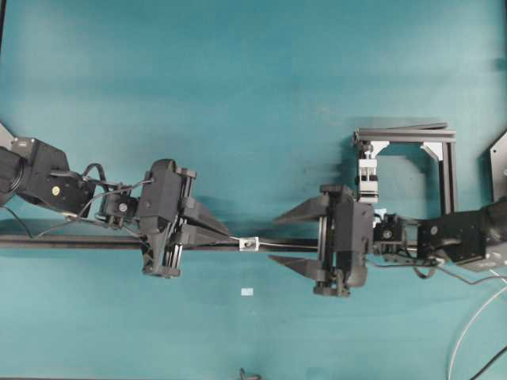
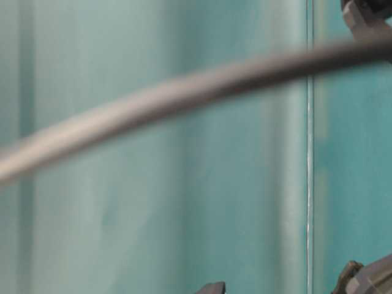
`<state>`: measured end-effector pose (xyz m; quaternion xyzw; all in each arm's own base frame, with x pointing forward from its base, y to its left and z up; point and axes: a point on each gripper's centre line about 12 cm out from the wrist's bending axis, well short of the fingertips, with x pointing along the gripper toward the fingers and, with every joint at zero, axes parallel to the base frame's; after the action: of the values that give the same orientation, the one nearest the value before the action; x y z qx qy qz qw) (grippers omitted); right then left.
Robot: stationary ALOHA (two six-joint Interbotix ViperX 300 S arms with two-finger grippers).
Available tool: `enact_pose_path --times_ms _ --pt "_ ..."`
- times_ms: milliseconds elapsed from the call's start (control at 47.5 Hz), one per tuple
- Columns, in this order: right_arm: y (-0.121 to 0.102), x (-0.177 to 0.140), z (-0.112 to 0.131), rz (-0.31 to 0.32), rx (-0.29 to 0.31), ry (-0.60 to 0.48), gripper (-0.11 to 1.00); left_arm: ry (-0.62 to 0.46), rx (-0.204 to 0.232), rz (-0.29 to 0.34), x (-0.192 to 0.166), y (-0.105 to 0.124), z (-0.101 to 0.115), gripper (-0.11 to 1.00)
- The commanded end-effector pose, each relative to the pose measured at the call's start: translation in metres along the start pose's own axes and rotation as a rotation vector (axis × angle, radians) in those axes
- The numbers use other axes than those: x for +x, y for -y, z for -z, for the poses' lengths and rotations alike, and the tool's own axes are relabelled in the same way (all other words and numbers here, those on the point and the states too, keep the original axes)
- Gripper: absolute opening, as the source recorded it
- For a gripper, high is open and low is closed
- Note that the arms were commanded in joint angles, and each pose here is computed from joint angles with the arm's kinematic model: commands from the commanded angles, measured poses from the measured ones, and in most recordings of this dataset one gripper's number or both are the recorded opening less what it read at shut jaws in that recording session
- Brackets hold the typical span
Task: Insert the wire through the hole in the metal fitting marked with a red label.
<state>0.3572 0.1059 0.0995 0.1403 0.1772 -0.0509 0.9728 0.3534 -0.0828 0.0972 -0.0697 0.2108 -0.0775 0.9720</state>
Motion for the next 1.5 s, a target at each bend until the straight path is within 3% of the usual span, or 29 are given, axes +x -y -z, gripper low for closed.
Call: enact_pose_path --times_ms 0,674,969,1475 --pt "-0.004 -0.007 -0.016 -0.019 0.02 0.037 0.84 0.032 -0.001 0.006 -0.005 0.002 -0.012 -0.1" --pt "0.002 -0.018 -0.012 -0.018 0.015 -0.003 0.84 -0.058 -0.01 -0.005 -0.056 -0.001 -0.002 -0.1" --pt "0.002 -0.019 -0.011 -0.017 0.014 -0.007 0.83 -0.089 -0.054 -0.01 -0.076 -0.003 0.003 -0.1" --pt "0.003 -0.019 -0.01 -0.016 0.016 -0.009 0.83 -0.121 -0.043 0.008 -0.101 0.001 0.014 -0.1"
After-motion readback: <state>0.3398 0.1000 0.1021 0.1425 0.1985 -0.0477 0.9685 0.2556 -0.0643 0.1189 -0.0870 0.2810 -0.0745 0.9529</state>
